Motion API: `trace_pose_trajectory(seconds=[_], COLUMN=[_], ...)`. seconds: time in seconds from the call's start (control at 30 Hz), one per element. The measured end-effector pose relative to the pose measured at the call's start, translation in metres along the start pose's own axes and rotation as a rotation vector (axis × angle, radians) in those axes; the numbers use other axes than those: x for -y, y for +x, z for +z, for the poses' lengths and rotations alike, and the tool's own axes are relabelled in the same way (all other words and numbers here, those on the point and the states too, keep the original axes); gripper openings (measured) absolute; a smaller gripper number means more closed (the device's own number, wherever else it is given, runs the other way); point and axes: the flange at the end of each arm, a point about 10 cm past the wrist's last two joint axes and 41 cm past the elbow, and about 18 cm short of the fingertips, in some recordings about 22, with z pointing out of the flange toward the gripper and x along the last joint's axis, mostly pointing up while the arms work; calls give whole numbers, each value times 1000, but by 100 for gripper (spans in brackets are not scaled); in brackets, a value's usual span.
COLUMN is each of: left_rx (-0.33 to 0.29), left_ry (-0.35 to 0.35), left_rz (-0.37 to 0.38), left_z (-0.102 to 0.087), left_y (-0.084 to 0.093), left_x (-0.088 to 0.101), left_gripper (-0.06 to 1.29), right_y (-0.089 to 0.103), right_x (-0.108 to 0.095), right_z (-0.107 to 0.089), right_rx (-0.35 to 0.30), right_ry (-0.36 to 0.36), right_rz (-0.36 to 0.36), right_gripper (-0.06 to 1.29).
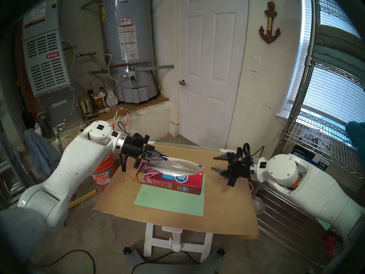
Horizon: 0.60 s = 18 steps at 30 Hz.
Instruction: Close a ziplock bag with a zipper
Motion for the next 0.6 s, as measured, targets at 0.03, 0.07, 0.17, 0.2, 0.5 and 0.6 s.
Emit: trace_pose_trajectory(seconds=[0.03, 0.07, 0.17, 0.2, 0.5, 0.6], left_rx=[1, 2, 4, 5, 14, 17], left_ry=[0, 0, 1, 2, 15, 18], left_rz=[-1, -2, -4, -5, -2, 0], left_z=[0, 0, 1, 2, 9, 11], left_y=[0, -1, -1, -1, 1, 2], left_x=[0, 0, 1, 1, 4, 6], left_gripper=[-2, -2, -2, -2, -2, -2], right_y=[1, 3, 5, 5, 18, 22], right_x=[-3, -7, -18, -21, -35, -39], right_z=[0, 1, 2, 3, 18, 23], right_rx=[-7, -15, -30, -35, -81, -93], right_ry=[-22, -54, -124, -145, -305, -356], right_rz=[19, 43, 90, 103, 248, 295], right_gripper=[112, 122, 123, 123, 123, 123])
